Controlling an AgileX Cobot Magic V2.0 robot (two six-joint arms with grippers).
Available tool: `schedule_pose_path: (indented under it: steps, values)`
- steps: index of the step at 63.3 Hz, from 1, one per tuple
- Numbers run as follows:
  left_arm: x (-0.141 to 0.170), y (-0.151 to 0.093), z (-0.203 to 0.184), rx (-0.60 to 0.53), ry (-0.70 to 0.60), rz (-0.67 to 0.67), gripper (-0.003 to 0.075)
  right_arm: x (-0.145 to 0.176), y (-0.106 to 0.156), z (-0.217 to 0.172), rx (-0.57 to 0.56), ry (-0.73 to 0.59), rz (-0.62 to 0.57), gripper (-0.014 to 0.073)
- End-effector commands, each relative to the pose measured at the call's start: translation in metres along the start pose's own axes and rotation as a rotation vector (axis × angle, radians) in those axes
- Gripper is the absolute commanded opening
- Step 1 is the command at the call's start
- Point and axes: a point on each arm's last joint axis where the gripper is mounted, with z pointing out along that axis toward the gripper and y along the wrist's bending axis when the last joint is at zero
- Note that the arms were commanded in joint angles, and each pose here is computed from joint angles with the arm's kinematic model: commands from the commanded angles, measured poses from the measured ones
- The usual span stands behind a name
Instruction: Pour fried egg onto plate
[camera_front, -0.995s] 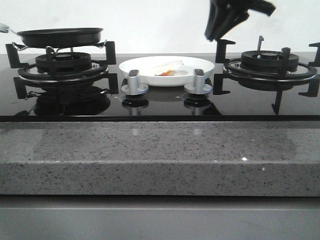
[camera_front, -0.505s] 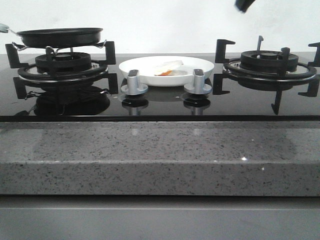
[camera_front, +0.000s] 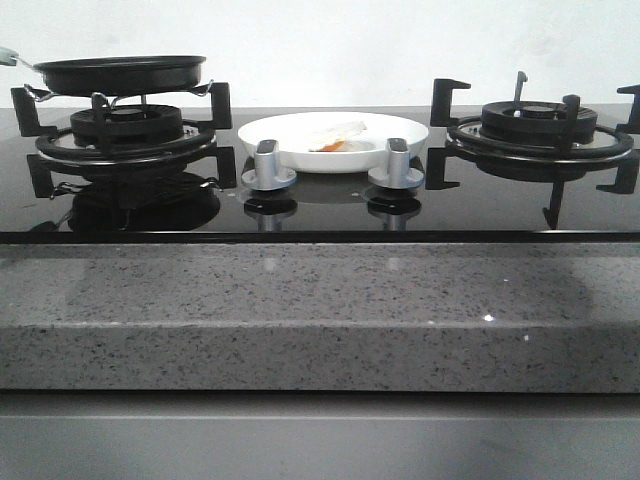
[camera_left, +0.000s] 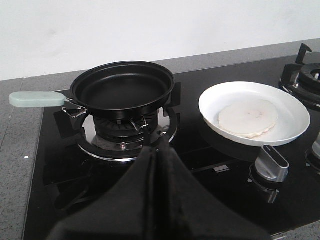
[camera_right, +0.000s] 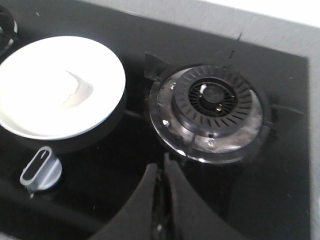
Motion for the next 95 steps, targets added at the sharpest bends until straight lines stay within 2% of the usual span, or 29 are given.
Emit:
schedule_pose_path:
  steps: [1, 14, 28, 35, 95]
  values:
    - [-0.016, 0.002, -0.003, -0.026, -0.104, -0.014, -0.0019, 0.004, -0.001, -0.033, 0.024, -0.204, -0.027, -0.0068]
    - [-0.016, 0.002, -0.003, -0.026, -0.104, -0.014, -0.0019, 0.066, 0.001, -0.078, 0.029, -0.313, -0.029, -0.0068]
    - [-0.016, 0.002, -0.003, -0.026, -0.104, -0.014, -0.0019, 0.126, 0.003, -0.097, 0.035, -0.433, -0.031, -0.0068]
    - [-0.016, 0.002, -0.003, -0.026, -0.104, -0.014, -0.0019, 0.143, 0.004, -0.103, 0.037, -0.479, -0.031, -0.0068]
    - [-0.013, 0.002, -0.002, -0.033, -0.102, 0.001, -0.0019, 0.147, 0.004, -0.106, 0.037, -0.501, -0.032, -0.0068]
